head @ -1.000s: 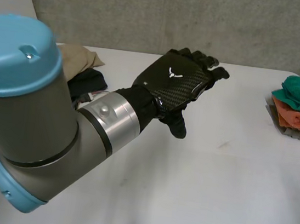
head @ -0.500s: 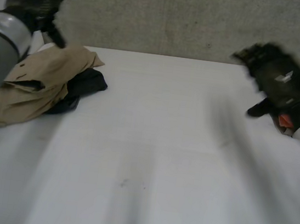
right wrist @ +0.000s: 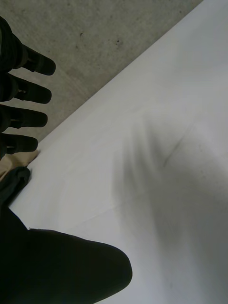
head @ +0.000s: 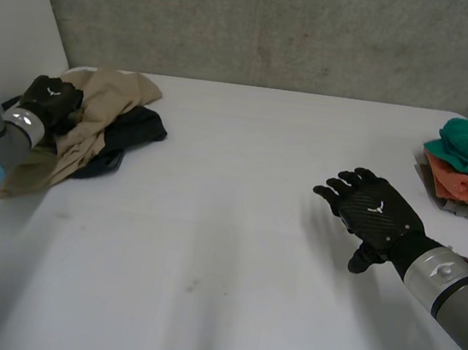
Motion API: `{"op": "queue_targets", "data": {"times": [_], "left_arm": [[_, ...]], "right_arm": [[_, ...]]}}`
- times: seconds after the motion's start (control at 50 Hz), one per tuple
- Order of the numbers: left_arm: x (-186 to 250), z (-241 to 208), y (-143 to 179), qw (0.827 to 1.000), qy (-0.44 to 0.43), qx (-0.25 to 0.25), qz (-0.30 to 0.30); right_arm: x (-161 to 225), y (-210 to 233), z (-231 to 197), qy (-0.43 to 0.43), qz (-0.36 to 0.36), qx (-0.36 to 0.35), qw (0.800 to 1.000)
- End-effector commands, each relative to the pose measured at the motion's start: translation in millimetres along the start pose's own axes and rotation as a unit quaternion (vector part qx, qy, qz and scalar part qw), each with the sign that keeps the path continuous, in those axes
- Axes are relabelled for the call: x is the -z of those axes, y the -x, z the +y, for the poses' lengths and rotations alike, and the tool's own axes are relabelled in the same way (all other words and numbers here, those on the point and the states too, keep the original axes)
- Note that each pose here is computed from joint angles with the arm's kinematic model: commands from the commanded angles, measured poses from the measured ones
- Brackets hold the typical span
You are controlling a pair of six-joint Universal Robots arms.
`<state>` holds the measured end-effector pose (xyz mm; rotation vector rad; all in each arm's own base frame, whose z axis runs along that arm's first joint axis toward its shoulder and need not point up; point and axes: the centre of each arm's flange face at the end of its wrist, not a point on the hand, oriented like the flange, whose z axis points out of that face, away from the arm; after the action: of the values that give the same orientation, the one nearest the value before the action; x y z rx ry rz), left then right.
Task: Fold the laundry.
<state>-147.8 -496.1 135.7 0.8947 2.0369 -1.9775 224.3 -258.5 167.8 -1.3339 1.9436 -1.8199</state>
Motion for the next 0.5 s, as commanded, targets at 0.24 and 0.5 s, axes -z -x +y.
{"op": "queue_targets", "data": {"times": [0.24,0.5], "left_arm": [[117,-234,-60,0.961,-0.189,0.183,0.089],[181,-209,-245,0.932,-0.115,0.175,0.296]], "right_arm": [[4,-21,-11,0.003,0.072,0.006,0.997],[7,-35,-15,-0.002,0.104,-0.058,0.993]]}}
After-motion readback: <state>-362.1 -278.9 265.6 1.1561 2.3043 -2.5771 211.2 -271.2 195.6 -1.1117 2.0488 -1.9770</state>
